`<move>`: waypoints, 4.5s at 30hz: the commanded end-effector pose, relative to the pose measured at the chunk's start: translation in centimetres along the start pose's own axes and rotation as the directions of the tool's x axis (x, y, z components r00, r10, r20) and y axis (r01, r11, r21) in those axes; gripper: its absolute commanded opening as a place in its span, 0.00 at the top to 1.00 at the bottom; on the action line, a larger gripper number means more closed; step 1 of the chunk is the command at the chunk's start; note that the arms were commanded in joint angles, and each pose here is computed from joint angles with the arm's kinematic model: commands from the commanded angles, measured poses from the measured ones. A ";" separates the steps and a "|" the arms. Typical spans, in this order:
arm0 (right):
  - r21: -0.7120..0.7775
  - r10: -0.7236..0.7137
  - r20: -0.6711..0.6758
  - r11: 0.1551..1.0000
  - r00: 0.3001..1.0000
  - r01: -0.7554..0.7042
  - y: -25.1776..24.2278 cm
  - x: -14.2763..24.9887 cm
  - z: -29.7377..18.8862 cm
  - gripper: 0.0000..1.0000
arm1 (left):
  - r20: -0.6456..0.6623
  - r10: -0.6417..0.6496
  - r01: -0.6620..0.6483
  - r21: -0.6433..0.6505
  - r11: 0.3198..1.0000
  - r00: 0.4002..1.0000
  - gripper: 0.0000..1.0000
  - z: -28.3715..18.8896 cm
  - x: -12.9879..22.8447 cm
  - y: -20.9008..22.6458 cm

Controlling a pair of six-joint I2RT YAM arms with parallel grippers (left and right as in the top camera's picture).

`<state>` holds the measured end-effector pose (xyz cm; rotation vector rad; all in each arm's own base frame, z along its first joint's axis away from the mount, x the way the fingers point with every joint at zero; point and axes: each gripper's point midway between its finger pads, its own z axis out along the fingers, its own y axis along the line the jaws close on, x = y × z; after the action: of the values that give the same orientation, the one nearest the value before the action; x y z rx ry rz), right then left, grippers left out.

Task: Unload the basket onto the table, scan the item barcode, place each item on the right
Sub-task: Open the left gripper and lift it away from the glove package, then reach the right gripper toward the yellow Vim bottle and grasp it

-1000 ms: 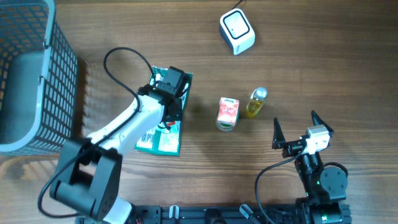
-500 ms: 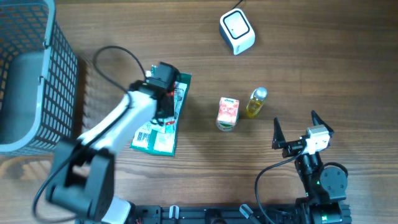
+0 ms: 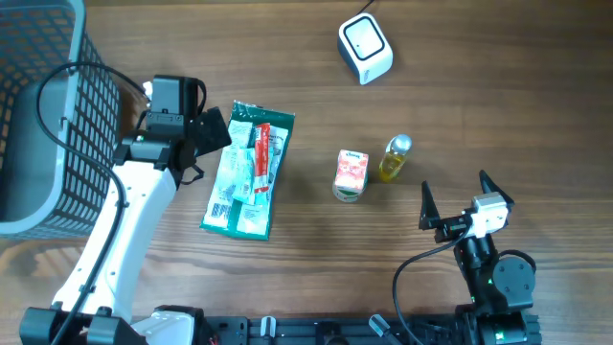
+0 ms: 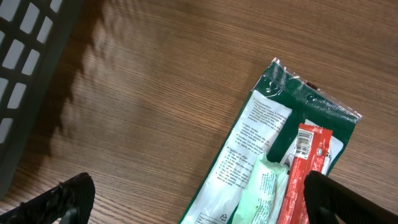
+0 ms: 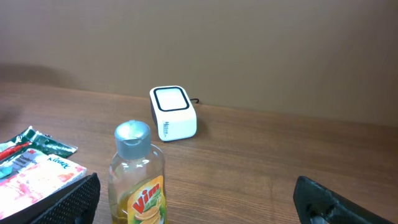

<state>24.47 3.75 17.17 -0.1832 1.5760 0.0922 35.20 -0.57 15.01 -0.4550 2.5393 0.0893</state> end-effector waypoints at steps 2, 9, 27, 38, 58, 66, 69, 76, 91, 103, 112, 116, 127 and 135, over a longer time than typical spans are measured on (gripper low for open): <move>0.014 0.005 0.013 1.000 1.000 -0.006 -0.2 -0.3 -0.1 0.00 | 0.010 -0.002 0.002 -0.012 1.000 1.000 0.00 0.0 -0.4 0.2; 0.014 0.005 0.013 1.000 1.000 -0.005 -0.2 -0.3 -0.1 0.00 | 0.010 -0.002 0.002 -0.011 1.000 1.000 0.00 0.0 -0.4 0.2; 0.014 0.005 0.013 1.000 1.000 -0.005 -0.2 -0.3 -0.1 0.00 | 0.010 -0.002 0.002 -0.012 1.000 1.000 0.00 0.0 -0.4 0.2; 0.014 0.005 0.013 1.000 1.000 -0.005 -0.2 -0.3 -0.1 0.00 | 0.010 -0.002 0.002 -0.011 1.000 1.000 0.00 0.0 -0.4 0.2; -0.103 0.505 0.003 0.859 0.863 -0.502 1.5 -2.1 -0.4 0.00 | 0.010 -0.002 0.002 -0.011 1.000 1.000 0.00 0.0 -0.4 0.2; -0.172 0.452 0.022 0.880 0.892 -0.442 2.2 -10.3 -3.6 0.00 | 0.010 -0.002 0.002 -0.011 1.000 1.000 0.00 0.0 -0.4 0.2; -0.172 0.421 0.030 0.896 0.907 -0.410 2.1 -13.7 -4.9 0.00 | 0.010 -0.002 0.002 -0.012 1.000 1.000 0.00 0.0 -0.4 0.2; -0.127 0.326 -0.177 0.928 0.929 -0.350 2.2 -19.5 -5.4 0.00 | 0.010 -0.002 0.002 -0.012 1.000 1.000 0.00 0.0 -0.4 0.2; 0.061 0.308 -0.813 0.889 0.494 -0.453 3.9 -8.5 2.4 0.00 | 0.010 -0.002 0.002 -0.012 1.000 1.000 0.00 0.0 -0.4 0.2; 0.284 0.407 -0.898 0.827 0.168 -0.486 4.5 1.0 8.1 0.00 | 0.010 -0.002 0.002 -0.011 1.000 1.000 0.00 0.0 -0.4 0.2; 0.450 0.521 -0.814 0.845 0.256 -0.289 3.6 2.1 9.2 0.00 | 0.010 -0.002 0.002 -0.011 1.000 1.000 0.00 0.0 -0.4 0.2; 0.481 0.532 -0.804 0.845 0.267 -0.235 4.4 3.2 9.6 0.00 | 0.010 -0.002 0.002 -0.011 1.000 1.000 0.00 0.0 -0.4 0.2; 0.486 0.520 -0.835 0.851 0.181 -0.202 5.3 6.7 10.0 0.03 | 0.010 -0.002 0.002 -0.012 1.000 1.000 0.00 0.0 -0.4 0.2; 0.488 0.519 -0.838 0.851 0.169 -0.191 5.4 7.6 10.3 0.15 | 0.010 -0.002 0.002 -0.011 1.000 1.000 0.00 0.0 -0.4 0.2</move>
<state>33.27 10.23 9.31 0.5145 2.8864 0.1515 35.21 -0.57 14.98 -0.4550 2.5400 0.0896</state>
